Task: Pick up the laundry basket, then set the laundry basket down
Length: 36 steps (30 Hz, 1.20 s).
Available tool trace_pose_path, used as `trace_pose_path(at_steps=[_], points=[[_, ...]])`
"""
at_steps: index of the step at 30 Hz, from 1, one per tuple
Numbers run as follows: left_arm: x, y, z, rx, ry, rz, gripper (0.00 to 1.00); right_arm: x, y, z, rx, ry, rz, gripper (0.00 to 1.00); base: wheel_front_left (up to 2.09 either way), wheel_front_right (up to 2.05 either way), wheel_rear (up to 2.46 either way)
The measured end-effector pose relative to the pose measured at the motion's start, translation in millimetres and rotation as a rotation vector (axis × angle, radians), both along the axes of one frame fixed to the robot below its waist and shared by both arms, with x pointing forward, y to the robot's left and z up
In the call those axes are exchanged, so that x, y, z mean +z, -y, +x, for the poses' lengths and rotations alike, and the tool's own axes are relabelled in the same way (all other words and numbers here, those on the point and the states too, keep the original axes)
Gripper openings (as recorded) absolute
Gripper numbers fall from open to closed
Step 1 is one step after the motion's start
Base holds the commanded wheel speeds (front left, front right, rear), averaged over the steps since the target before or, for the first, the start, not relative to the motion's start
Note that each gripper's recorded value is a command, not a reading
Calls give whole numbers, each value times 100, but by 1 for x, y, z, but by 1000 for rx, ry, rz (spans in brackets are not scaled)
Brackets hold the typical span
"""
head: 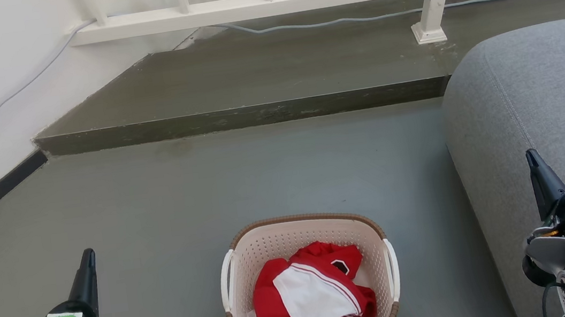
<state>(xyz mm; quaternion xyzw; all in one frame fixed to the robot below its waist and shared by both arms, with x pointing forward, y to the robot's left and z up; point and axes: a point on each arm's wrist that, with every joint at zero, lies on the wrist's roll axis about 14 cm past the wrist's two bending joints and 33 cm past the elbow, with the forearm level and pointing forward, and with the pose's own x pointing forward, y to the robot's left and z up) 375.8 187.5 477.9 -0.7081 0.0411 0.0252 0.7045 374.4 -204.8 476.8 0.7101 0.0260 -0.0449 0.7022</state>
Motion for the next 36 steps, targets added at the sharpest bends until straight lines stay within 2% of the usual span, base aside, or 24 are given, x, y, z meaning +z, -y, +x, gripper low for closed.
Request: trace_pose_path(at_steps=[36], points=[[0,0,0,1,0,0,0,0,0,0,-1,-1,1,0,0,0,0]])
